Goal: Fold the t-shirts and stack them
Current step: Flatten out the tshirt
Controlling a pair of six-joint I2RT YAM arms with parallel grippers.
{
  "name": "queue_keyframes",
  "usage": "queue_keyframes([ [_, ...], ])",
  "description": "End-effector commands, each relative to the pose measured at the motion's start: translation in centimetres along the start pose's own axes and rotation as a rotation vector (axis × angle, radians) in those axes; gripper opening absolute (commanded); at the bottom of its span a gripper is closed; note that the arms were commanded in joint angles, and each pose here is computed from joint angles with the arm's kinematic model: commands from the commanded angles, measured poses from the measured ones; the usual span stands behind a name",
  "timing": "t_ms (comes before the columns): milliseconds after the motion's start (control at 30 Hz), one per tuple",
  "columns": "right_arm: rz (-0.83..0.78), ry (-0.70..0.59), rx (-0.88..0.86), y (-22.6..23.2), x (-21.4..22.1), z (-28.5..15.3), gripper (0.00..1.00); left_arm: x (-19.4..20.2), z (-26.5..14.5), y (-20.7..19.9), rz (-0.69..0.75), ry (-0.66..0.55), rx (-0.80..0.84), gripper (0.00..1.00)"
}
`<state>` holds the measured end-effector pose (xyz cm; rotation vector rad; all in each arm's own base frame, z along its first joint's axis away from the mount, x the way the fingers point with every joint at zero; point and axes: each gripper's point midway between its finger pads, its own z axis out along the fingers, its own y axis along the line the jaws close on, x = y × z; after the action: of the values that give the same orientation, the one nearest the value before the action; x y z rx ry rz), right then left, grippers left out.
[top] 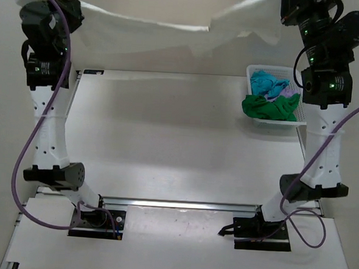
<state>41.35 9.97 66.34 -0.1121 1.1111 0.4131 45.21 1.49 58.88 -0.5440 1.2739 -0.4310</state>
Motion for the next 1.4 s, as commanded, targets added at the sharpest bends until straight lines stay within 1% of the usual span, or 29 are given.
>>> queue_keyframes([
  [0, 0.028, 0.351, 0.049, -0.5, 14.1, -0.3, 0.00, 11.7, 0.5, 7.2, 0.061, 0.284, -0.159, 0.00],
  [33, 0.029, 0.423, 0.052, 0.0, 16.6, -1.9, 0.00, 13.9, -0.7, 8.8, 0.073, 0.337, -0.190, 0.00],
  [67, 0.037, 0.430, 0.052, 0.6, 16.4, -3.2, 0.00, 14.8, -1.3, 9.5, 0.066, 0.357, -0.192, 0.00],
  [100, 0.051, 0.536, 0.068, 0.2, 21.3, -5.2, 0.00, 17.0, -3.0, 11.0, 0.077, 0.409, -0.216, 0.00],
  [133, 0.084, 0.586, 0.069, 0.1, 23.8, -8.1, 0.00, 18.5, -4.9, 12.2, 0.088, 0.439, -0.234, 0.00],
  [167, 0.120, 0.617, 0.076, 0.1, 26.0, -10.9, 0.01, 20.1, -6.7, 13.5, 0.114, 0.479, -0.255, 0.00],
  [200, 0.133, 0.603, 0.084, 0.0, 25.9, -12.2, 0.00, 20.8, -7.6, 14.6, 0.128, 0.485, -0.288, 0.00],
  [233, 0.151, 0.706, 0.104, -0.5, 29.9, -15.2, 0.00, 23.4, -9.9, 14.1, 0.180, 0.550, -0.259, 0.00],
  [267, 0.171, 0.774, 0.112, -0.5, 32.4, -18.2, 0.00, 25.6, -12.1, 15.2, 0.246, 0.599, -0.279, 0.00],
  [300, 0.189, 0.836, 0.131, -0.7, 34.6, -21.2, 0.00, 27.4, -14.3, 16.2, 0.274, 0.645, -0.288, 0.00],
  [333, 0.201, 0.849, 0.149, -0.9, 35.3, -22.4, 0.00, 28.3, -15.5, 16.5, 0.289, 0.669, -0.279, 0.00],
  [400, 0.230, 0.934, 0.162, -0.8, 37.5, -27.3, 0.00, 30.7, -19.9, 18.5, 0.317, 0.747, -0.304, 0.00],
  [433, 0.237, 0.964, 0.176, -0.6, 38.1, -29.2, 0.00, 30.8, -21.3, 18.6, 0.332, 0.757, -0.295, 0.00],
  [467, 0.245, 1.001, 0.183, -0.5, 38.5, -30.6, 0.00, 32.0, -22.8, 19.5, 0.350, 0.797, -0.303, 0.00],
  [533, 0.244, 1.051, 0.194, -0.3, 39.0, -33.7, 0.00, 32.2, -25.9, 20.7, 0.389, 0.836, -0.315, 0.00],
  [600, 0.279, 1.087, 0.214, 0.0, 39.3, -36.0, 0.00, 32.2, -28.1, 21.7, 0.383, 0.856, -0.341, 0.00],
  [633, 0.294, 1.123, 0.233, 0.2, 39.8, -37.8, 0.00, 31.8, -29.0, 21.5, 0.369, 0.855, -0.328, 0.00],
  [667, 0.307, 1.171, 0.265, 0.1, 40.3, -39.4, 0.00, 31.9, -29.7, 22.3, 0.376, 0.861, -0.343, 0.00],
  [733, 0.328, 1.193, 0.285, 0.3, 40.1, -41.5, 0.00, 31.5, -31.6, 22.8, 0.386, 0.883, -0.360, 0.00],
  [767, 0.344, 1.216, 0.312, 0.3, 40.0, -42.6, 0.00, 31.0, -31.8, 22.5, 0.382, 0.875, -0.354, 0.00],
  [800, 0.345, 1.207, 0.318, 0.6, 39.1, -42.9, 0.00, 30.2, -31.8, 22.1, 0.368, 0.863, -0.338, 0.00],
  [833, 0.339, 1.161, 0.316, 0.6, 38.0, -42.4, 0.00, 29.2, -32.1, 22.1, 0.366, 0.851, -0.370, 0.00],
  [900, 0.362, 1.199, 0.344, 1.1, 37.1, -43.8, 0.01, 28.9, -33.0, 22.1, 0.383, 0.892, -0.379, 0.00],
  [967, 0.371, 1.205, 0.350, 1.5, 36.2, -44.3, 0.00, 29.0, -34.0, 22.3, 0.371, 0.929, -0.395, 0.00],
  [1100, 0.365, 1.210, 0.352, 1.5, 35.5, -44.8, 0.00, 29.6, -36.6, 23.8, 0.299, 0.973, -0.470, 0.00],
  [1233, 0.328, 1.141, 0.323, 0.5, 34.0, -40.8, 0.00, 28.9, -36.8, 24.0, 0.226, 0.939, -0.527, 0.00],
  [1267, 0.318, 1.130, 0.336, -0.2, 33.6, -39.6, 0.00, 28.3, -36.2, 23.8, 0.235, 0.913, -0.532, 0.00],
  [1367, 0.271, 1.080, 0.305, -0.6, 33.5, -35.1, 0.00, 27.6, -35.5, 23.8, 0.272, 0.920, -0.567, 0.00],
])
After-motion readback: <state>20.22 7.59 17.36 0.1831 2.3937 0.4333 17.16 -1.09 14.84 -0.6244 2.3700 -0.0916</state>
